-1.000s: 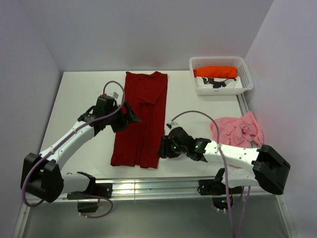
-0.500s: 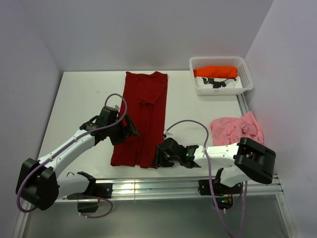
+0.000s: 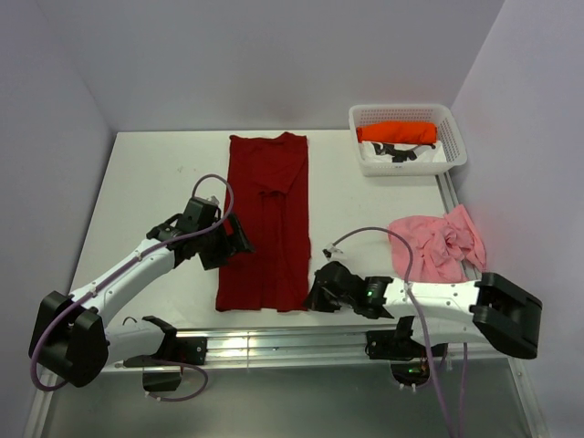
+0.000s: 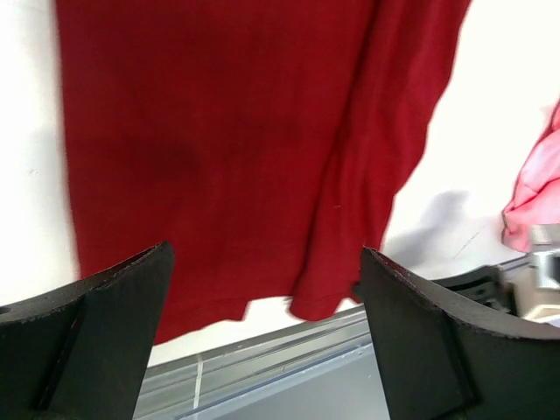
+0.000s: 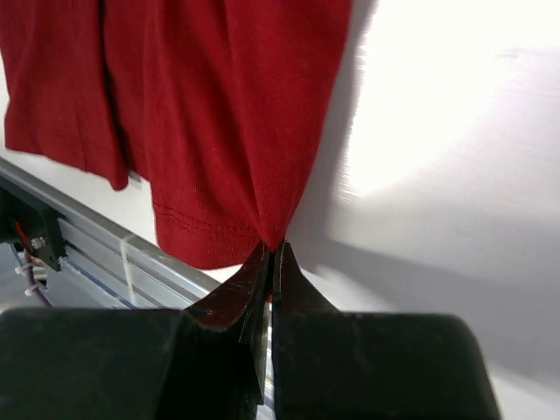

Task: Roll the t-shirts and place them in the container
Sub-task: Fold the tshirt

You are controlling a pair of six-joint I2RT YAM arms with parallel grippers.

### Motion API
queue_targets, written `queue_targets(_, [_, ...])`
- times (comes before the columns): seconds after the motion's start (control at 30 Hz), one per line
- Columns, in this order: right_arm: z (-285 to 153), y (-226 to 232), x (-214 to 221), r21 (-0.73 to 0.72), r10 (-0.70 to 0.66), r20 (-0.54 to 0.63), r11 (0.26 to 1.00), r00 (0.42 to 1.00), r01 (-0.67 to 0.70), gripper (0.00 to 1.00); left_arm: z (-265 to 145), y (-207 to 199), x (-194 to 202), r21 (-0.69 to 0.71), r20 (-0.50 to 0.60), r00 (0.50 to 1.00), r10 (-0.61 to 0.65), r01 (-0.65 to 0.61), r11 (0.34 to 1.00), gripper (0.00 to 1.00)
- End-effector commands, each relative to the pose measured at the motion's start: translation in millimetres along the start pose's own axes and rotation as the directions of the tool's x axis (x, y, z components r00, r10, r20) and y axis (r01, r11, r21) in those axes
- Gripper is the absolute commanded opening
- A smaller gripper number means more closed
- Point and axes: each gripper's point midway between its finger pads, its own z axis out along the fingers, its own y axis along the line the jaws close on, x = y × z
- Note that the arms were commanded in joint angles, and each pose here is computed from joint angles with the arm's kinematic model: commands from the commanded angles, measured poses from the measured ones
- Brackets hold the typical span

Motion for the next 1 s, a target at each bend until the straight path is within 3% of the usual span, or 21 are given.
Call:
queue_targets(0.0, [-10, -31, -7, 0.088, 0.005, 0.047, 0.996, 0.999, -0.009, 0.0, -7, 5, 0, -0.027, 0.01, 1.0, 0.017, -0.017, 0.999, 0.93])
queue_targets(0.2, [-15, -49, -16, 0.081, 0.022, 0.054, 0.996, 0.998, -0.027, 0.0, -5, 14, 13, -0.044, -0.044, 0.999, 0.011, -0.013, 0.999, 0.94])
queue_targets(0.37, [-15, -55, -17, 0.099, -0.003, 0.041, 0.995, 0.999, -0.001, 0.08, -7, 36, 28, -0.113, -0.07, 0.997, -0.008, 0.0, 0.994, 0.94])
queue_targets(0.8, [-10, -48, -34, 0.07, -0.017, 0.027, 0.997, 0.999, 0.015, 0.08, -35, 52, 71, -0.116, -0.11, 0.986, -0.125, 0.112, 0.987, 0.86])
queue_targets(0.97, [-7, -44, -34, 0.063, -0.021, 0.011, 0.998, 1.0, 0.02, 0.07, -19, 63, 96, -0.142, -0.179, 0.972, -0.152, 0.127, 0.982, 0.82])
